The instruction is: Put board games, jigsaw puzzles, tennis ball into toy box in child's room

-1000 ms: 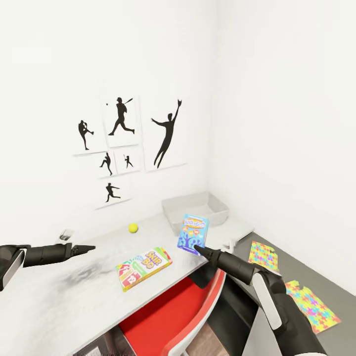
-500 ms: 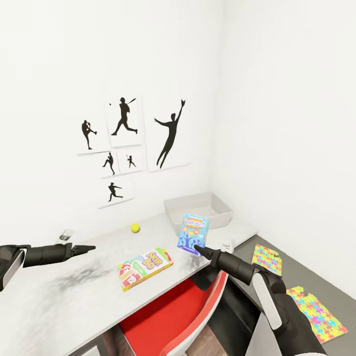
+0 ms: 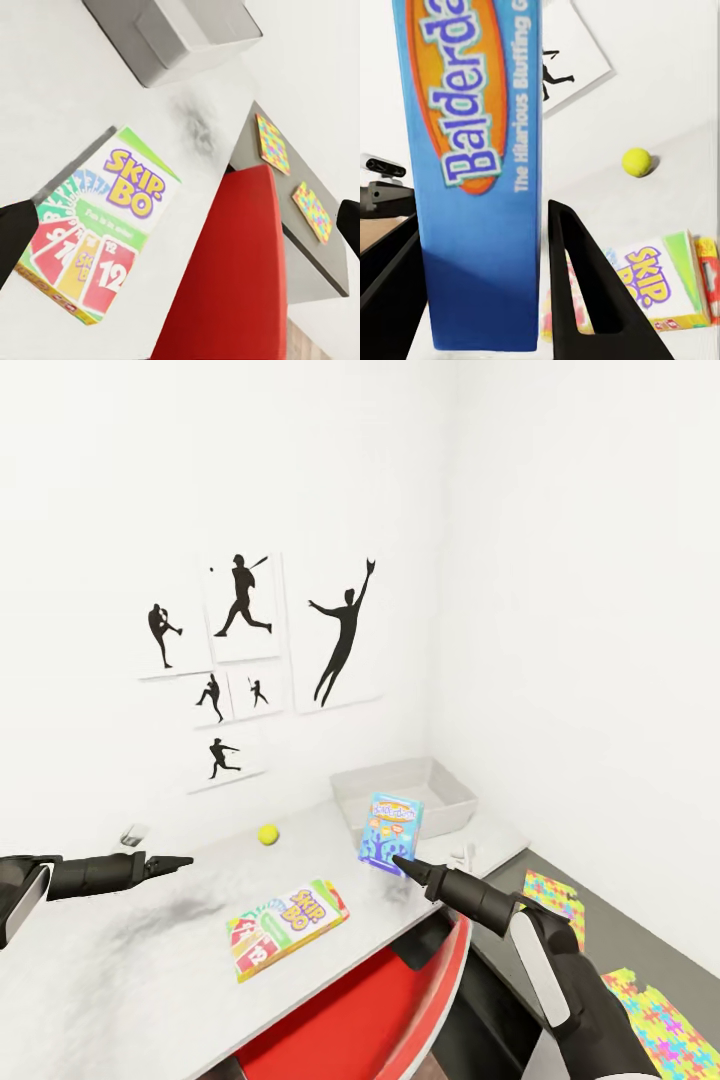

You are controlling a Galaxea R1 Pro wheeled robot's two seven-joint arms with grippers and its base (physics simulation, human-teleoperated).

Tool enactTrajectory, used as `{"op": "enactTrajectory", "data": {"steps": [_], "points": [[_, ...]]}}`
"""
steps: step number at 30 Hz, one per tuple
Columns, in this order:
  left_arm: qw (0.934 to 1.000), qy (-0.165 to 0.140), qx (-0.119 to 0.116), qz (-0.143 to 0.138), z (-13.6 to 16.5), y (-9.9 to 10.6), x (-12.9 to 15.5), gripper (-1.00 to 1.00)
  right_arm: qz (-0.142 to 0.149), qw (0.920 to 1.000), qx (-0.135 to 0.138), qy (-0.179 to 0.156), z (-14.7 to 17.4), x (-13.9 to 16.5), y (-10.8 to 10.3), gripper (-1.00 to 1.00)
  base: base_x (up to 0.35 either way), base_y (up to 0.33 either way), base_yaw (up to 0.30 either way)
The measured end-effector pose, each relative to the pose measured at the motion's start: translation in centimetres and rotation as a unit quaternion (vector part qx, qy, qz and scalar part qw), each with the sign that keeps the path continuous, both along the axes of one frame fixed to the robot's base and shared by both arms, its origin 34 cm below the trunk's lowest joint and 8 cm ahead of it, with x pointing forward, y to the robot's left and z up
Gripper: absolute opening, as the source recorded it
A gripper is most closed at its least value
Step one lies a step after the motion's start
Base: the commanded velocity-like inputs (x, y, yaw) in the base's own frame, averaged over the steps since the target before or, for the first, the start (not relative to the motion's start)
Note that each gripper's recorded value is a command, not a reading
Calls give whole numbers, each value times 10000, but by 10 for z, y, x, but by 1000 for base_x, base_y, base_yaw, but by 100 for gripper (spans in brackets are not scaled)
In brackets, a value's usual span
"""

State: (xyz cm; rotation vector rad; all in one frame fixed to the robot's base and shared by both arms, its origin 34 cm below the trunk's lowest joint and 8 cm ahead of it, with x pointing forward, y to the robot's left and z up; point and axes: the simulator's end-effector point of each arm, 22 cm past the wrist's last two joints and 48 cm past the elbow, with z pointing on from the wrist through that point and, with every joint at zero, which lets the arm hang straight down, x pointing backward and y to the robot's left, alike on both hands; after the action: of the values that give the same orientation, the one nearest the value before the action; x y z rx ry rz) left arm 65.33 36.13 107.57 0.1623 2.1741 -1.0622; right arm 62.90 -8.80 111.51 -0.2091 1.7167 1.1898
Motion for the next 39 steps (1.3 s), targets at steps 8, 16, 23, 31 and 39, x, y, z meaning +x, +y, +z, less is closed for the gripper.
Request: {"op": "enactTrajectory", "data": {"steps": [8,16,23,31,39], "points": [[10000,-1,-6,-1,0,0,0,100,7,10000,14,-5,1,0,1,-100,61,-23,20],[10000,-39,-6,-3,4,-1,0,100,-86,9996,9,-274,11,2,-2,-100,58,-82,188],[9999,-80,-48,-47,7,-8,0,100,-94,9994,0,-331,15,2,-3,-100,43,-54,209],[9999,-130,-58,-57,12,-10,-1,100,-93,9993,-2,-375,20,0,-3,-100,53,-3,210],[9998,-196,-55,-59,17,-10,-1,100,-89,9991,-3,-423,24,-1,-3,-100,138,-32,205]]}}
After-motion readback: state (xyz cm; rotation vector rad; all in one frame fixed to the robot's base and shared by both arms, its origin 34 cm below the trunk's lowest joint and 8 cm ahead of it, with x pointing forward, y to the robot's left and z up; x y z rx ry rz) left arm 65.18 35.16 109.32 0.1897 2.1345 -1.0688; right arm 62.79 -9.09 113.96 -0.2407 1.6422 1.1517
